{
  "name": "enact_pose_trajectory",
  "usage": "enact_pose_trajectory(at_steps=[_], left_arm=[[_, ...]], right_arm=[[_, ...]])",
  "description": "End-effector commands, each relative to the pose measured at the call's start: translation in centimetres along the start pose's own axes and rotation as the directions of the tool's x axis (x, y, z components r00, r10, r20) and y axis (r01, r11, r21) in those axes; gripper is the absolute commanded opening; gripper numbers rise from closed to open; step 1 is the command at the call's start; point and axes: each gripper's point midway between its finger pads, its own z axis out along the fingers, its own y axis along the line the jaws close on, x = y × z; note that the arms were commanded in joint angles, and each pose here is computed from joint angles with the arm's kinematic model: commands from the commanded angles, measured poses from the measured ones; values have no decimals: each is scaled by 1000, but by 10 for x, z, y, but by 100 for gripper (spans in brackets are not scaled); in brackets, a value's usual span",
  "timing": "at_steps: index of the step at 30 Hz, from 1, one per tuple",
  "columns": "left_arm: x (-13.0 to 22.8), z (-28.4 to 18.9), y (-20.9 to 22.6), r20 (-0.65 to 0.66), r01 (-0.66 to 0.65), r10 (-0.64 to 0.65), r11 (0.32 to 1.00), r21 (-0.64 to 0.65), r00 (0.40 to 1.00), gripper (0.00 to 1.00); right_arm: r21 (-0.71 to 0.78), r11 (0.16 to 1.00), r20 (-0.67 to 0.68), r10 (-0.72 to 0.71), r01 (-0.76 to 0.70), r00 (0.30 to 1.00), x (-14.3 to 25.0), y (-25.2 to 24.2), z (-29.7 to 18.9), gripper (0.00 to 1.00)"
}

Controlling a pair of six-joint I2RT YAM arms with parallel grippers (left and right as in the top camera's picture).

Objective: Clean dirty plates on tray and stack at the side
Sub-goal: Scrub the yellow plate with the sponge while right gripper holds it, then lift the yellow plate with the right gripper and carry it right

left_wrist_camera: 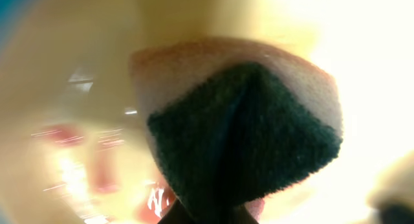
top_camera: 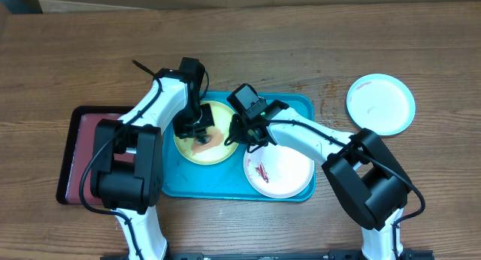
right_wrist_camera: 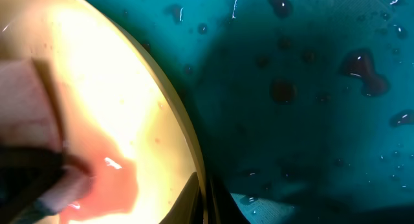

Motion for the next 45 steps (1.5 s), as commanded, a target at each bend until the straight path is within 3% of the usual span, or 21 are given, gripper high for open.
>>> enact_pose_trajectory(at_steps=[1,12,15,21,26,30,38,41,45], left_arm=[[-12,2,64,75,8,18,945,-327,997,4],[-12,-10,84,47,48,-33,937,-346,998,4],[-17,-35,84,31,70,-63,942,-329,998,4],[-31,-105,73,83,257,-245,947,-195,966,4],[-32,-167,74,204,307,-289,949,-66,936,4],[-14,-214,99,306,354,-331,935,-21,893,4],[25,-265,166,398,522,-496,852,50,772,4],[36,-263,191,369,591,-562,806,43,740,4],[41,-252,205,321,639,-621,767,61,715,4]], right_arm=[[82,997,21,8,-9,1000,-3,-22,8,4],[62,998,23,7,-8,1000,-4,-18,8,4],[54,999,30,1,-3,1000,-5,-16,8,4],[30,999,50,-19,17,999,-10,-9,3,4],[-23,985,125,-169,173,978,-29,18,-31,4],[29,970,248,-239,240,939,-52,26,-70,4],[327,848,426,-527,417,736,-84,32,-164,4],[527,723,425,-680,447,598,-83,36,-201,4],[759,556,393,-806,339,442,-78,41,-247,4]])
